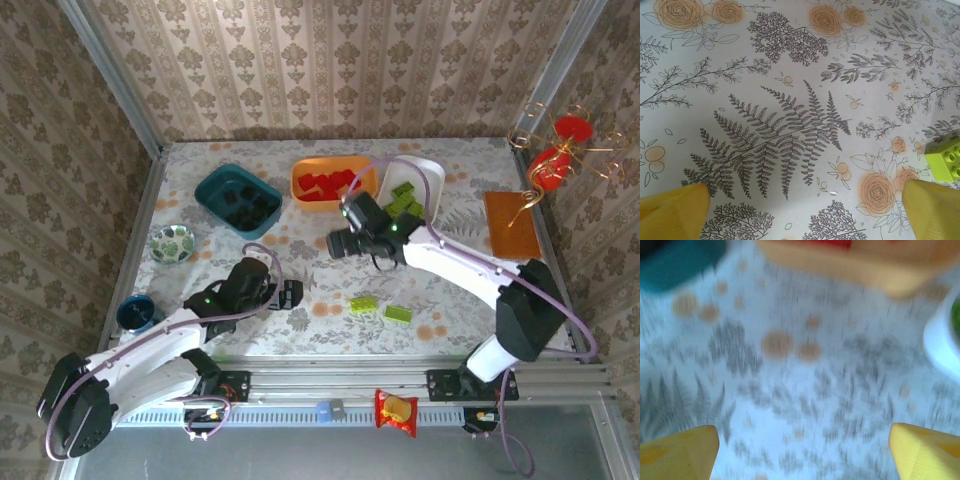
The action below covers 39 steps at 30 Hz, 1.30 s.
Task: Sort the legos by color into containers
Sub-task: Place the lego in the container, then pick up the lego from the bottom-center of the table.
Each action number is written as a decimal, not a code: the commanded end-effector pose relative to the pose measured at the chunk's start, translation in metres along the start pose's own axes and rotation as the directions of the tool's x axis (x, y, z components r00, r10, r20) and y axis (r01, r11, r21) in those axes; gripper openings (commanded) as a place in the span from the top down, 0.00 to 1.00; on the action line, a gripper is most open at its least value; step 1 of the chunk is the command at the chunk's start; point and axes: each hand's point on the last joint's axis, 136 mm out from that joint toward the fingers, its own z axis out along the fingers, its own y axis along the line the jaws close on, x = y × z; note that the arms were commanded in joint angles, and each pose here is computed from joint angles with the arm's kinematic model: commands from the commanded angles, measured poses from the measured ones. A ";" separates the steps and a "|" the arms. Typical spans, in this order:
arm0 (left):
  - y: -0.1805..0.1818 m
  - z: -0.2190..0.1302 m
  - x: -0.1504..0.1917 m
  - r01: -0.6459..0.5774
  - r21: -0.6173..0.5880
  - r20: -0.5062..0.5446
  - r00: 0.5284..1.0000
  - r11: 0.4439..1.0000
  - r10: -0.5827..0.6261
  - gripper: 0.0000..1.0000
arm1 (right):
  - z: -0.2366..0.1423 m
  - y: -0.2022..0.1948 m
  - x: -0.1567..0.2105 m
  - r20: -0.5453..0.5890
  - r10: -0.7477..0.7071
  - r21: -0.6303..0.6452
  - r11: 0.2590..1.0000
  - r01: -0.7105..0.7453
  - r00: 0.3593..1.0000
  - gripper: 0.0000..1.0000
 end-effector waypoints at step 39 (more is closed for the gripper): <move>0.011 0.015 0.007 0.044 -0.009 -0.022 0.999 0.999 -0.045 0.00 | 0.012 0.015 0.091 -0.098 0.005 0.039 0.999 -0.001 0.995 0.47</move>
